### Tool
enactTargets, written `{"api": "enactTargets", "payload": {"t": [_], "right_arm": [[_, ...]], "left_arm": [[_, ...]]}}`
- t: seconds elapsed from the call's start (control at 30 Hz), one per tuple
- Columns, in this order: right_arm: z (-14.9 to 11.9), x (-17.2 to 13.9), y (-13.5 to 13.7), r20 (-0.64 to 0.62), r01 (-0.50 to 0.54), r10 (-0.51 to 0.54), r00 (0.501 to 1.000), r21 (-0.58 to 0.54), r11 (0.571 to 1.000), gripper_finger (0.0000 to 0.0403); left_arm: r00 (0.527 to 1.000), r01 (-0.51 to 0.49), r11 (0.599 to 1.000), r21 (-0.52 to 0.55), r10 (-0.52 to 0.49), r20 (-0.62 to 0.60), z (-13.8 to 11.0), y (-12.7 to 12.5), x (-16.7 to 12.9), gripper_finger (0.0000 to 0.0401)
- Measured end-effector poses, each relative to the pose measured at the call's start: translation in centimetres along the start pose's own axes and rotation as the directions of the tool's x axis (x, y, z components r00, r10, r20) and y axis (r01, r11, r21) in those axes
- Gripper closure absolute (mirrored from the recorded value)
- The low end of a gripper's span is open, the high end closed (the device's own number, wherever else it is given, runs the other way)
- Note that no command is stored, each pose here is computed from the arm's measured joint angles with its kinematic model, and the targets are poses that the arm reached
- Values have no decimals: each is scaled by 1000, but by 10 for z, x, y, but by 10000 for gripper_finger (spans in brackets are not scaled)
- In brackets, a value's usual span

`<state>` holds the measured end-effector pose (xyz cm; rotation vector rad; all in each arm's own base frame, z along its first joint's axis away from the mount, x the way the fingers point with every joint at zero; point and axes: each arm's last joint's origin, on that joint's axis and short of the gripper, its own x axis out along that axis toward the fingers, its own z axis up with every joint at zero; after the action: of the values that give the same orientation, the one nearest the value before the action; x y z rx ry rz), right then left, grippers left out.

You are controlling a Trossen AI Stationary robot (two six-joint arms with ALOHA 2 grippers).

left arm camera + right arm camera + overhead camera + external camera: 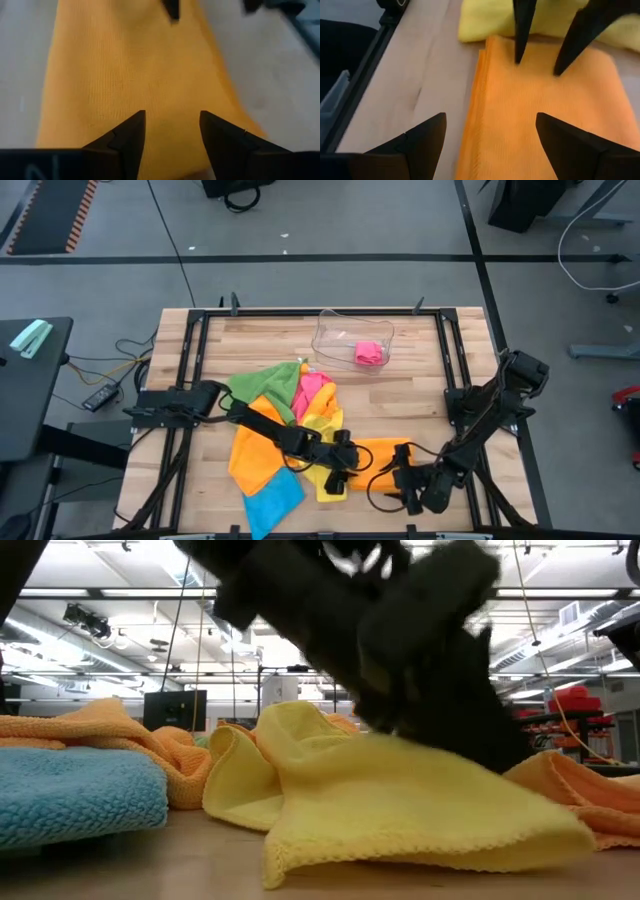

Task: Fold microfiber towels
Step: Fold the right orange microfiber cloth

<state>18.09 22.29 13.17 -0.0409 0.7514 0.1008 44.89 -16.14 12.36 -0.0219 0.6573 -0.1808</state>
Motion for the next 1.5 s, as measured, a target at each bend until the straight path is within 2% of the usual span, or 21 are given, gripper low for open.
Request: {"api": "enactTargets", "payload": {"t": [0.17, 0.37, 0.5, 0.63, 0.83, 1.0, 1.1, 1.2, 1.3, 1.5], "right_arm": [[-6, -4, 5, -19, -16, 15, 1000, -10, 1000, 86], [-9, -2, 7, -18, -11, 10, 1000, -33, 999, 86], [-19, 8, 7, -52, 22, -27, 998, -85, 996, 86], [-28, 16, 6, -85, 53, -64, 994, -129, 990, 86], [-32, 2, -5, -168, 124, -154, 974, -177, 976, 86], [-39, -19, -21, -250, 199, -281, 927, -307, 931, 86], [-42, -25, -31, -273, 249, -373, 887, -397, 883, 86], [-42, -26, -44, -240, 328, -479, 844, -476, 816, 86], [-35, -21, -54, -232, 402, -531, 815, -434, 806, 86], [-28, -15, -58, -383, 381, -462, 800, -270, 884, 86]], "left_arm": [[1000, -4, 1000, 21, 4, -17, 5, 0, -7, 216], [1000, -3, 996, 94, 3, 2, 9, -1, -10, 225], [999, -9, 991, 133, 3, 44, 24, -4, -24, 229], [1000, -9, 990, 140, 6, 22, 23, -4, -27, 228], [1000, -10, 990, 138, 9, 12, 21, -4, -26, 229], [1000, -10, 990, 139, 8, 12, 21, -4, -25, 228], [1000, -10, 990, 138, 9, 12, 21, -4, -25, 229], [1000, -10, 991, 137, 9, 12, 21, -3, -25, 228], [1000, -10, 994, 112, 9, 14, 21, -3, -25, 228], [1000, -2, 994, 108, 0, 13, 20, -8, -26, 228]]}}
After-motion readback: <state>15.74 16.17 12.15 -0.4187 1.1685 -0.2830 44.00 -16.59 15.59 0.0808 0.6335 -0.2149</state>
